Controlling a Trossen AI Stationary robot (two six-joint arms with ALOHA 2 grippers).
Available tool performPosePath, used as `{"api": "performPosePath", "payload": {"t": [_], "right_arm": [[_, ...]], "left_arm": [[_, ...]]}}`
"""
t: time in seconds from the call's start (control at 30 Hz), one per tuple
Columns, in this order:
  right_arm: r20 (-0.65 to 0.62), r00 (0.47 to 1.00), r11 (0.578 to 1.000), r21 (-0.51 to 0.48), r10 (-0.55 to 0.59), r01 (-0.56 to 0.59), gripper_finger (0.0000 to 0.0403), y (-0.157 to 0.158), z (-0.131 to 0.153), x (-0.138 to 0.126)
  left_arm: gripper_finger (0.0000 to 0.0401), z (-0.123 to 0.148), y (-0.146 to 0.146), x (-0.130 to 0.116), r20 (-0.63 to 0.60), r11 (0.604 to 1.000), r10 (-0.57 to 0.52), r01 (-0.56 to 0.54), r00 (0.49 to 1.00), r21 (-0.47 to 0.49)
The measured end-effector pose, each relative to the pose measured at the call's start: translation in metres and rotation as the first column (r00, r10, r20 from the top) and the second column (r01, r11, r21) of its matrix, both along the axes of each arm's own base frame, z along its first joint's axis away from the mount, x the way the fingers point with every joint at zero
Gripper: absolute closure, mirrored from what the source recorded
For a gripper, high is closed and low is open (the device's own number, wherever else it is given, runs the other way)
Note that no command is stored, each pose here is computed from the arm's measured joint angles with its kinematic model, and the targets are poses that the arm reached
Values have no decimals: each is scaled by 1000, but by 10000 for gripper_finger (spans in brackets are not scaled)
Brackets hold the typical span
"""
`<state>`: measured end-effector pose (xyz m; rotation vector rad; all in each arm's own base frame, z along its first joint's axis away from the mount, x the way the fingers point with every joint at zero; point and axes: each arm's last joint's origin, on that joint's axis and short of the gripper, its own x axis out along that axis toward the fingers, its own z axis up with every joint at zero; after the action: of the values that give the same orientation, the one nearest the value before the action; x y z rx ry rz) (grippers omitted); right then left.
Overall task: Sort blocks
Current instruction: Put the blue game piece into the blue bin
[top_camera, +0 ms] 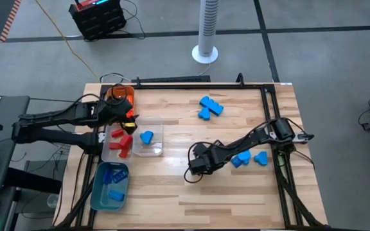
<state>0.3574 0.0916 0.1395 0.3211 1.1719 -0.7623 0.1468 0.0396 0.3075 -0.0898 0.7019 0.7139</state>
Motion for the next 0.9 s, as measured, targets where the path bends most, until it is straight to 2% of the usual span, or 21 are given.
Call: {"api": "performPosePath", "payload": {"t": [0.17, 0.33, 0.43, 0.5, 0.57, 0.67, 0.77, 0.83, 0.9], "right_arm": [[-13, 999, 999, 41, 31, -30, 183, 1, -1, 0], [-43, 994, 994, 38, 100, -99, 271, 3, -3, -3], [-64, 984, 986, 5, 164, -164, 319, 7, -1, -6], [-66, 978, 978, -41, 199, -202, 331, 10, 2, -8], [-35, 976, 966, -133, 217, -220, 331, 14, 11, -10], [38, 963, 918, -314, 266, -242, 313, 23, 27, -10], [58, 935, 835, -472, 351, -284, 298, 36, 35, -9], [67, 912, 788, -531, 405, -311, 295, 43, 40, -6], [75, 886, 759, -553, 458, -345, 295, 46, 44, 0]], "left_arm": [[166, 0, -4, 1, 4, 1000, -23, 23, 1000, -7], [166, -1, -12, 3, -27, 985, -175, 174, 984, -16], [166, 0, -19, 5, -58, 954, -301, 301, 952, -3], [166, -1, -24, 8, -53, 927, -374, 375, 926, 1], [166, -6, -30, 12, -32, 898, -440, 440, 898, 5], [166, -18, -40, 20, 20, 855, -518, 517, 855, 32], [166, -29, -49, 29, 79, 823, -568, 563, 819, 79], [166, -35, -55, 35, 123, 801, -598, 587, 792, 117], [166, -37, -62, 41, 164, 772, -635, 613, 754, 170]]}}
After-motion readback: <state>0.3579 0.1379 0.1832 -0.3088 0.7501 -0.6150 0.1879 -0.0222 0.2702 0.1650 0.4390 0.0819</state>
